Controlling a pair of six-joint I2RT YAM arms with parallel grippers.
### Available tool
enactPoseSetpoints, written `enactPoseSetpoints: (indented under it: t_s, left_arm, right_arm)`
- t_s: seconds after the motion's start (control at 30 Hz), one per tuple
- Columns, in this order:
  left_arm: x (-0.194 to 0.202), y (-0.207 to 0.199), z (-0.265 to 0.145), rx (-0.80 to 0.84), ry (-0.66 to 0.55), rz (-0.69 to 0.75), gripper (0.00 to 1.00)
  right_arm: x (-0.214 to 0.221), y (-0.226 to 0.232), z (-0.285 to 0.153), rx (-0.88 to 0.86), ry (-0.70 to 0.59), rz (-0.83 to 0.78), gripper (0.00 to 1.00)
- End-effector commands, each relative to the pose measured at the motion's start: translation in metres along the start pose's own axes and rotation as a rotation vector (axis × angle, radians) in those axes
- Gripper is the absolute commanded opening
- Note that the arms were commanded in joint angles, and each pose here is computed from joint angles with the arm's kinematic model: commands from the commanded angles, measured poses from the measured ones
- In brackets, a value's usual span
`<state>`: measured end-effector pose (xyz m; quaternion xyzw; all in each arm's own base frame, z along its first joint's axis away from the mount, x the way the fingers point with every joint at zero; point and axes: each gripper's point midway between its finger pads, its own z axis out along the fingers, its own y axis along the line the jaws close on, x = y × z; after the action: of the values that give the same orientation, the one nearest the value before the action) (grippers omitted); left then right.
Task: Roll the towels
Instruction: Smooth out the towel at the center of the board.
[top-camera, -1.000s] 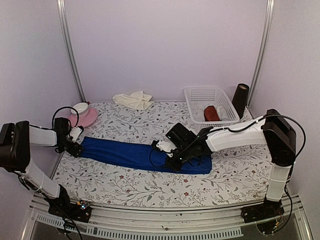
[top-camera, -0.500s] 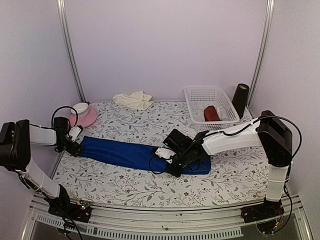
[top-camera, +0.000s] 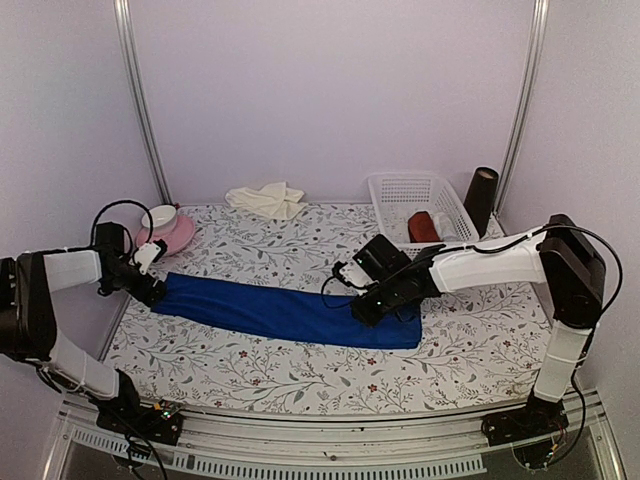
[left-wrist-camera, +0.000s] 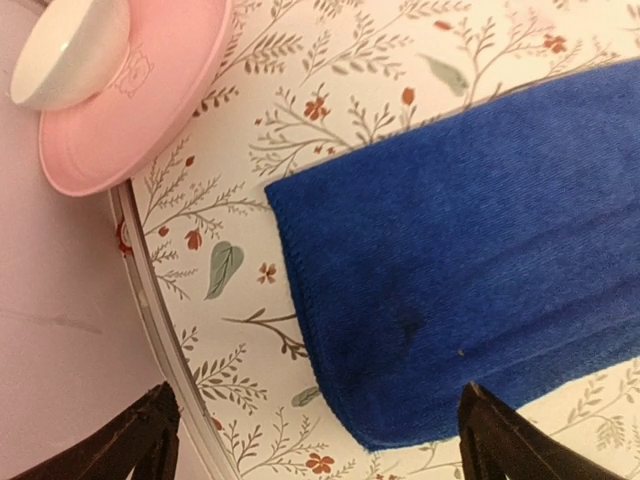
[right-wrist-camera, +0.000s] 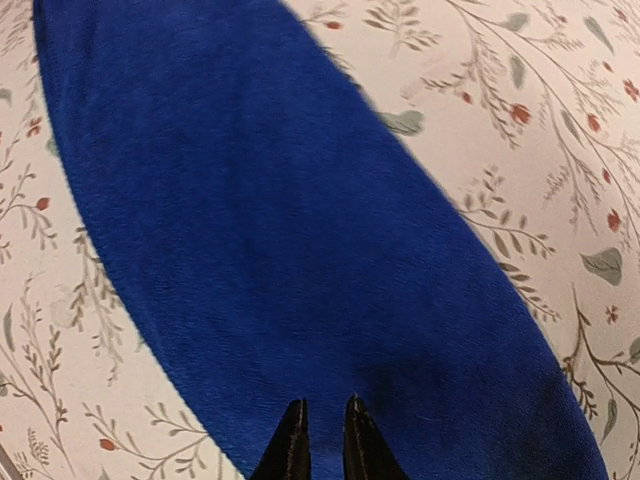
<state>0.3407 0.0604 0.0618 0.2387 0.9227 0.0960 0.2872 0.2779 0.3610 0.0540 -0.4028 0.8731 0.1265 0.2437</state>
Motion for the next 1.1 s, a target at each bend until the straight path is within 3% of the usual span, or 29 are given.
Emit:
enactPoseSetpoints:
  t_s: [0.0,0.27,0.6,1.07]
  left_arm:
    - [-0.019,-0.015,-0.018,0.114,-0.098,0.015,0.97]
    - [-0.032,-0.003,-0.006,0.059,-0.126,-0.035,0.97]
    - [-0.035,0.004,0.034,-0.093,-0.051,-0.033,0.97]
    - [-0.001,0.014,0.054,-0.239,0.080,-0.064,0.97]
  right_arm:
    - [0.013,-0.034,0.002,0.096,0.002,0.165,0.12]
    - [0.033,-0.094,0.012,0.224,0.023,0.352,0.12]
    - [0.057,-0.134,0.034,0.348,0.109,0.401,0.11]
    - [0.050,-0.188,0.012,0.518,0.097,0.439,0.12]
